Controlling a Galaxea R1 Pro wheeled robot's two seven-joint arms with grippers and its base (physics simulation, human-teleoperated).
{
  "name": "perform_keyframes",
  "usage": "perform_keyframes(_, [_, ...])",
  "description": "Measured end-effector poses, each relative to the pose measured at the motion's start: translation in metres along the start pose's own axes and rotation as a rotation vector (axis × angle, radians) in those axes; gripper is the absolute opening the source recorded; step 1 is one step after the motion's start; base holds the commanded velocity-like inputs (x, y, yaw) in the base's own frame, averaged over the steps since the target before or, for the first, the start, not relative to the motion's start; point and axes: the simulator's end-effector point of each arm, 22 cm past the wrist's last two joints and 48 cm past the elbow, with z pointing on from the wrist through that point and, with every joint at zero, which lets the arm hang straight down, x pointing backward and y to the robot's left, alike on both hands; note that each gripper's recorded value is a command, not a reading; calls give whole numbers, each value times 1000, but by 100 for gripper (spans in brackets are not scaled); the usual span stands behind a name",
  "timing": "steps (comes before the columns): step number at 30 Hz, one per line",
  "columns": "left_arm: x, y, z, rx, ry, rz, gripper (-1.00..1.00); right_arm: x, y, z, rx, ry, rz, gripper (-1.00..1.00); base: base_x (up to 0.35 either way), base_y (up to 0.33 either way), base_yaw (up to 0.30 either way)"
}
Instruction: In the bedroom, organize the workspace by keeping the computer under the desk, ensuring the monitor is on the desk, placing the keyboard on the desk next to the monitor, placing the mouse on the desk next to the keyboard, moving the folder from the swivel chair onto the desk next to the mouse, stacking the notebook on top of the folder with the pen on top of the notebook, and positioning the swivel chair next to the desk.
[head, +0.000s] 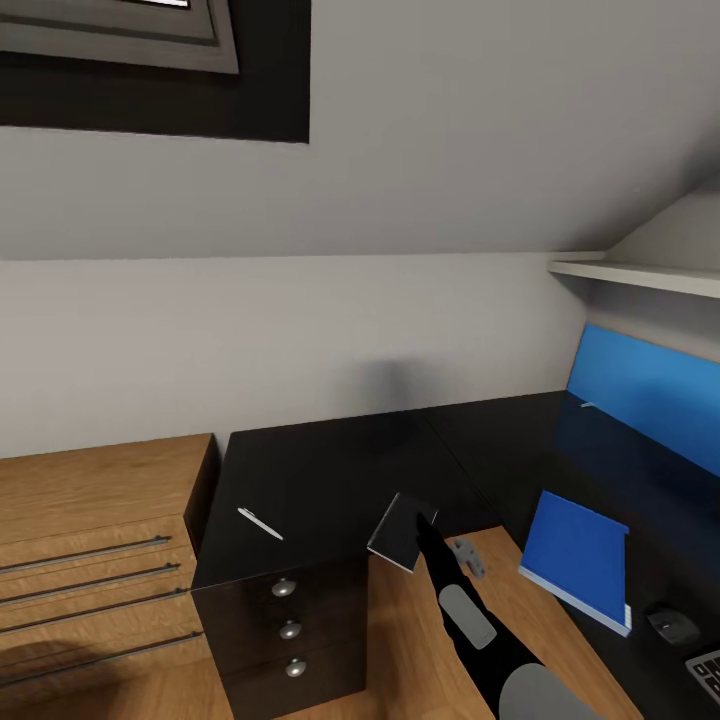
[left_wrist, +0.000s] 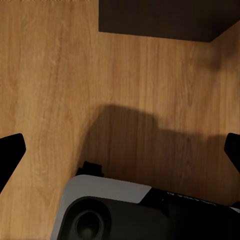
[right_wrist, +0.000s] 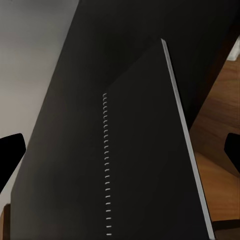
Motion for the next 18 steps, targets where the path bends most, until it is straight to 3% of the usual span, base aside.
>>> perform_keyframes(13, [-3, 1, 12, 0, -20, -2, 100, 7, -12, 6, 2, 1, 0, 100, 0, 0, 0])
perform_keyframes(18, [-13, 2, 18, -1, -84, 5, 100, 15, -17, 9, 2, 8, -2, 100, 0, 0, 0])
